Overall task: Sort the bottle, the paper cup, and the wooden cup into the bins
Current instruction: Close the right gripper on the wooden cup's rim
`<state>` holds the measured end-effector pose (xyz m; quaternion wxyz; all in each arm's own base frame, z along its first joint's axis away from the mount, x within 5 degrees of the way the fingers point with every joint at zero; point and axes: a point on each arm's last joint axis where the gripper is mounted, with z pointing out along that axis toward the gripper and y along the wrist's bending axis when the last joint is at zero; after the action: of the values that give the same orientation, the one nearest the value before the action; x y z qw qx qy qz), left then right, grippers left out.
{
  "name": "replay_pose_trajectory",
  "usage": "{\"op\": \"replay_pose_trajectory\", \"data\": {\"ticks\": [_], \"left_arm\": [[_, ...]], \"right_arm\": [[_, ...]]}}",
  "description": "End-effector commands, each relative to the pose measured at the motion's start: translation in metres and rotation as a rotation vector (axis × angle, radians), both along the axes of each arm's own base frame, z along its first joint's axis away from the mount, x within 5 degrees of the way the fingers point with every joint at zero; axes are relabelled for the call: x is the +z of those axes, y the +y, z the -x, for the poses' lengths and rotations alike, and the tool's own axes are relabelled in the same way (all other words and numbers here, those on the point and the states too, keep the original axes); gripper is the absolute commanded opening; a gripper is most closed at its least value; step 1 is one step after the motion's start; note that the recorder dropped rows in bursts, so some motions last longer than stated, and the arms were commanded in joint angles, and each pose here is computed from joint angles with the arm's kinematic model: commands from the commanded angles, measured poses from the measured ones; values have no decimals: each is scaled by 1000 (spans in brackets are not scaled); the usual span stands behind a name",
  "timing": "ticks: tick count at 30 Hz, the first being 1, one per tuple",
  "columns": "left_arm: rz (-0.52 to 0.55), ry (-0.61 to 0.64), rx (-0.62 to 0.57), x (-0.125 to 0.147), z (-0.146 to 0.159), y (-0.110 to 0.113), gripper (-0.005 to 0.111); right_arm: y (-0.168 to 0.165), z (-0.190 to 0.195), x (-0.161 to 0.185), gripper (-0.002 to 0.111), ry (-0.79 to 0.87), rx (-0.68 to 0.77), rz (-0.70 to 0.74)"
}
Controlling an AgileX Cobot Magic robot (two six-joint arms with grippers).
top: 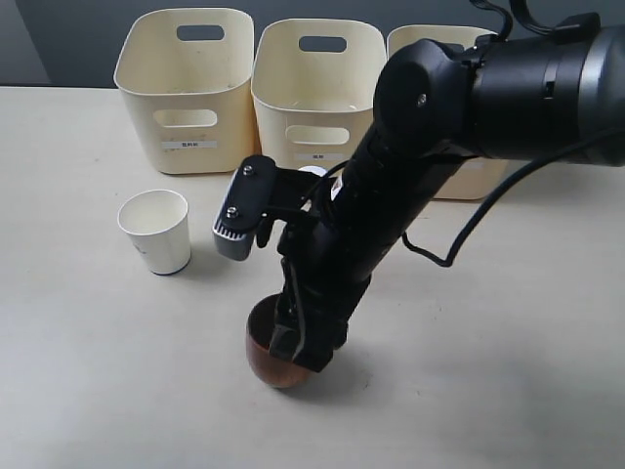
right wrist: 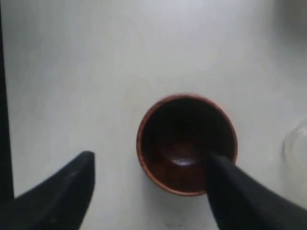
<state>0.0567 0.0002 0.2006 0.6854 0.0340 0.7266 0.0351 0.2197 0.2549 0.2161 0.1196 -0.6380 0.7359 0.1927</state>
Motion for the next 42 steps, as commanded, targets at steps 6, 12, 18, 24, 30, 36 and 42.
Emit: {"op": "replay_pose_trajectory", "data": {"ticks": [6, 12, 18, 24, 30, 36, 42], "left_arm": [[-4, -10, 1, 0, 0, 0, 0], [-4, -10, 1, 0, 0, 0, 0], [-4, -10, 1, 0, 0, 0, 0], [-4, -10, 1, 0, 0, 0, 0], [-4, -10, 1, 0, 0, 0, 0], [-4, -10, 1, 0, 0, 0, 0], [-4, -10, 1, 0, 0, 0, 0]], "right_arm": [[2, -2, 3, 68, -5, -7, -20], [1, -1, 2, 68, -3, -5, -17], [2, 0, 3, 68, 12, -6, -20], [2, 0, 3, 68, 15, -6, -20], [2, 1, 3, 68, 21, -7, -22], [5, -3, -13, 68, 50, -8, 9], [8, -8, -30, 68, 57, -9, 33]]}}
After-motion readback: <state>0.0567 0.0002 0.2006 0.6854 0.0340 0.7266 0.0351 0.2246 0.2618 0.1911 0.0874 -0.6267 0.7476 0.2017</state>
